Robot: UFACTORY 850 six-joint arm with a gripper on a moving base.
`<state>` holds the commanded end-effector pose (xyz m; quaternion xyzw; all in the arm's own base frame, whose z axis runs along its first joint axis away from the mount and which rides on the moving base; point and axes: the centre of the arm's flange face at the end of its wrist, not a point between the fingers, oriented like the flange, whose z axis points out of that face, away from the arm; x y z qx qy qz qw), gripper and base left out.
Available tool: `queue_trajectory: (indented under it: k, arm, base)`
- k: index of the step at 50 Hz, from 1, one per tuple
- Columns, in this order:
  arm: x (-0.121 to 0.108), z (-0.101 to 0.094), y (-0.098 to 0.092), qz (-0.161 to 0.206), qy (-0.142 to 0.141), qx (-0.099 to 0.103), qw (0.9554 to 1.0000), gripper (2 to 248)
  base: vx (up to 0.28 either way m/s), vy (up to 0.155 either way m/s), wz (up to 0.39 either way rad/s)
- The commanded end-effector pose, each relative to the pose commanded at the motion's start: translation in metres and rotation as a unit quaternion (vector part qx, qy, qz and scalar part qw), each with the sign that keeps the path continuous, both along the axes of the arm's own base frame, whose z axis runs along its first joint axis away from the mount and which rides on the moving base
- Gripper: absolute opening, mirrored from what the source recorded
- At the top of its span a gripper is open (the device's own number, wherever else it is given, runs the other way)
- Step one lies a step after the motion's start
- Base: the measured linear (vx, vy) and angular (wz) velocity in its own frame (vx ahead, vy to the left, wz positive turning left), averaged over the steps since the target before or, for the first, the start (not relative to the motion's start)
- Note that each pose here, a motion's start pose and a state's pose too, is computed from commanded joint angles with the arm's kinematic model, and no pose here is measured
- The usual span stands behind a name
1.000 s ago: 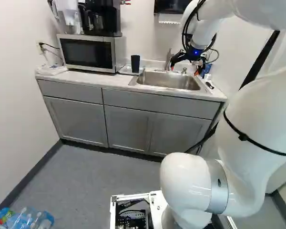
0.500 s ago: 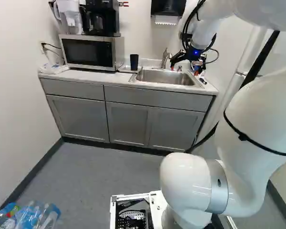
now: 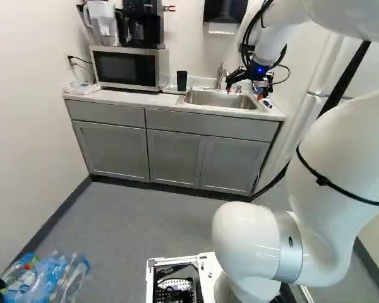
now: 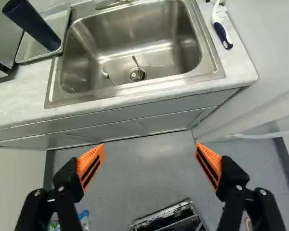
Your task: Rinse the cup and place it in the tray
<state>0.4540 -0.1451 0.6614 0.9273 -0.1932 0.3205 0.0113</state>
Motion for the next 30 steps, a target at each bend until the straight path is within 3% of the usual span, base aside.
queue_trajectory:
  k: [15,30]
  arm:
    - [0.0,0.0,0.0,0.0,0.0,0.0,1.0,247]
    - [0.0,0.0,0.0,0.0,0.0,0.0,1.0,247]
  base:
    - [-0.12,0.048,0.02]
    - [-0.009,0.004,0.005]
